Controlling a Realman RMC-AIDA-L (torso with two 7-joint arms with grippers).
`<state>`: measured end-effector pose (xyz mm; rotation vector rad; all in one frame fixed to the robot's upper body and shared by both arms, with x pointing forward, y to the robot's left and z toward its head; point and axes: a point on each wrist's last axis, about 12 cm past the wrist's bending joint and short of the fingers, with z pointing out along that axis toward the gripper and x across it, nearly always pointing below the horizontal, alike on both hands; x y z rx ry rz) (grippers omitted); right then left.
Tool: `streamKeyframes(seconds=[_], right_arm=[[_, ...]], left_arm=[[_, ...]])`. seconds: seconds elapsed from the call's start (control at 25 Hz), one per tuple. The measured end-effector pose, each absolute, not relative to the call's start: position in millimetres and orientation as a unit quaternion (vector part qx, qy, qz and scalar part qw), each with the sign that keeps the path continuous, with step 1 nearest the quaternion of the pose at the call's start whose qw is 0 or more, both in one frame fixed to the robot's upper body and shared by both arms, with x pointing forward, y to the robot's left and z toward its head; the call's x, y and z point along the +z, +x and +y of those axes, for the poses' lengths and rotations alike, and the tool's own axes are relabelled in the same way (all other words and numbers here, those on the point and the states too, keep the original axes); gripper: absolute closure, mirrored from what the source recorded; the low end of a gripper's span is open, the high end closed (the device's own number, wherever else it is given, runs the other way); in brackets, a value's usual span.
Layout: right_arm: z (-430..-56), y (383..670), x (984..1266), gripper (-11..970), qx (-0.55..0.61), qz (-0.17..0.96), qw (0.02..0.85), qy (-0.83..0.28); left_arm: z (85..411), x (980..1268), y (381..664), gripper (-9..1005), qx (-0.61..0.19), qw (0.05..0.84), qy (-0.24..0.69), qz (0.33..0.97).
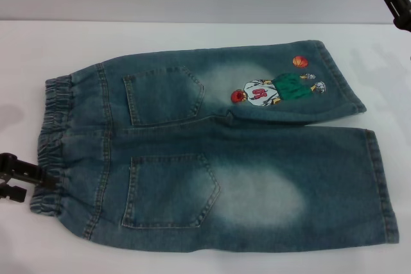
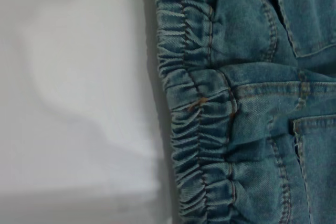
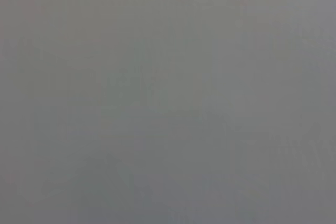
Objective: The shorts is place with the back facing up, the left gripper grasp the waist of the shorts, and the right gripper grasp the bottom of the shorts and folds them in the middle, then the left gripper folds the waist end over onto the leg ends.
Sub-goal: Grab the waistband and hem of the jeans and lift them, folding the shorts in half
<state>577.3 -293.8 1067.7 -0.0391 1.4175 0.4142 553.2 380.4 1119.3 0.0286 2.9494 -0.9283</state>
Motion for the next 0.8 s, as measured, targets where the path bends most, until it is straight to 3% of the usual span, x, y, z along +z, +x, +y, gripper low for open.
streamKeyframes(seconds=[0.8], right_arm=[[-294.1,578.0,1068.0,392,0.189,0.647,0.739,-0.017]], left_arm=[[380.2,1113.7,552.9,216,-0.287,0.024,0.006,0.958]])
